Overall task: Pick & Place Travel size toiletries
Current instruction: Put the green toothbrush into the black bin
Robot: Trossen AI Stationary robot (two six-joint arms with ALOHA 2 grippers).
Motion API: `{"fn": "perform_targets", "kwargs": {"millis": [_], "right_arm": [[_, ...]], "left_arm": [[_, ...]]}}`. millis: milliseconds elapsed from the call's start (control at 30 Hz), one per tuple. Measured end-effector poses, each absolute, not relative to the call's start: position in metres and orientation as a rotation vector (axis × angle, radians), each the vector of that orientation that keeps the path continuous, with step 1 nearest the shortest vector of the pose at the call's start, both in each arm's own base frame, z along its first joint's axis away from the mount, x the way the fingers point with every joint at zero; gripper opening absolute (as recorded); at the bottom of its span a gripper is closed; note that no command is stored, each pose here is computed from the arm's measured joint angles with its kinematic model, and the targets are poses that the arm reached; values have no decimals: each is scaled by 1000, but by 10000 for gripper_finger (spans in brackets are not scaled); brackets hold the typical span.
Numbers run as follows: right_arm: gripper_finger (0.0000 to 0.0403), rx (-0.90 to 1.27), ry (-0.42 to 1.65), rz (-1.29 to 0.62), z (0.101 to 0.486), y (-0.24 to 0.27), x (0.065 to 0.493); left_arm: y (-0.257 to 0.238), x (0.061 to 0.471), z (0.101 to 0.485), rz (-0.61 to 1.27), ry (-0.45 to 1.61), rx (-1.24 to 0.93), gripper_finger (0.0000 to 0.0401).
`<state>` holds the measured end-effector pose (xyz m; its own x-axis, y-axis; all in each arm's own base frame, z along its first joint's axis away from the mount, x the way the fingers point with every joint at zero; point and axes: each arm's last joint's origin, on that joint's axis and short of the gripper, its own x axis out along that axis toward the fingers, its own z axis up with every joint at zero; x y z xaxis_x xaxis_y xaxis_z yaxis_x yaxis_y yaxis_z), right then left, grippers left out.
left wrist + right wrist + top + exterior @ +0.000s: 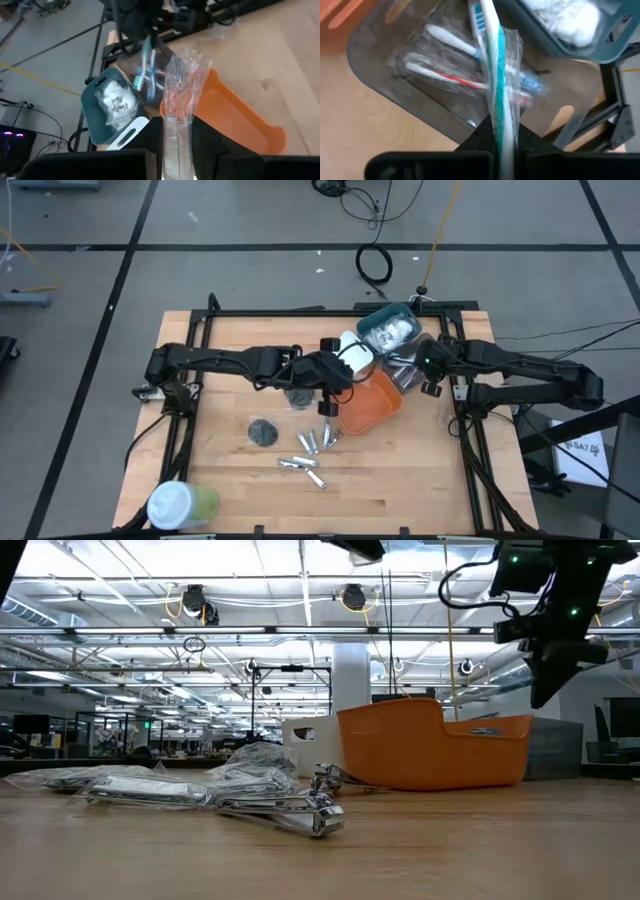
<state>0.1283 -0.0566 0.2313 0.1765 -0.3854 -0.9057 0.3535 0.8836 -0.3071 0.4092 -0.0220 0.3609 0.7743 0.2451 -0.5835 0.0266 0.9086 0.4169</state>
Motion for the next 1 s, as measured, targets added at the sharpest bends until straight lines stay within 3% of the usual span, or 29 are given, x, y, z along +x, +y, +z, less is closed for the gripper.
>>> {"fn": "perform_targets", "kwargs": {"millis": [367,667,800,1000], "right_arm": [[7,124,1409,-489,215,-81,133],[23,160,1472,-508,206,-91,135],[59,160,1470,-509,206,-91,134],[158,116,1482,-602,207,-93,133]], "left_arm": [[18,370,338,299,587,226,62],[20,357,332,307,586,212,62],[20,357,328,302,601,228,62],[21,357,328,303,601,229,62]]}}
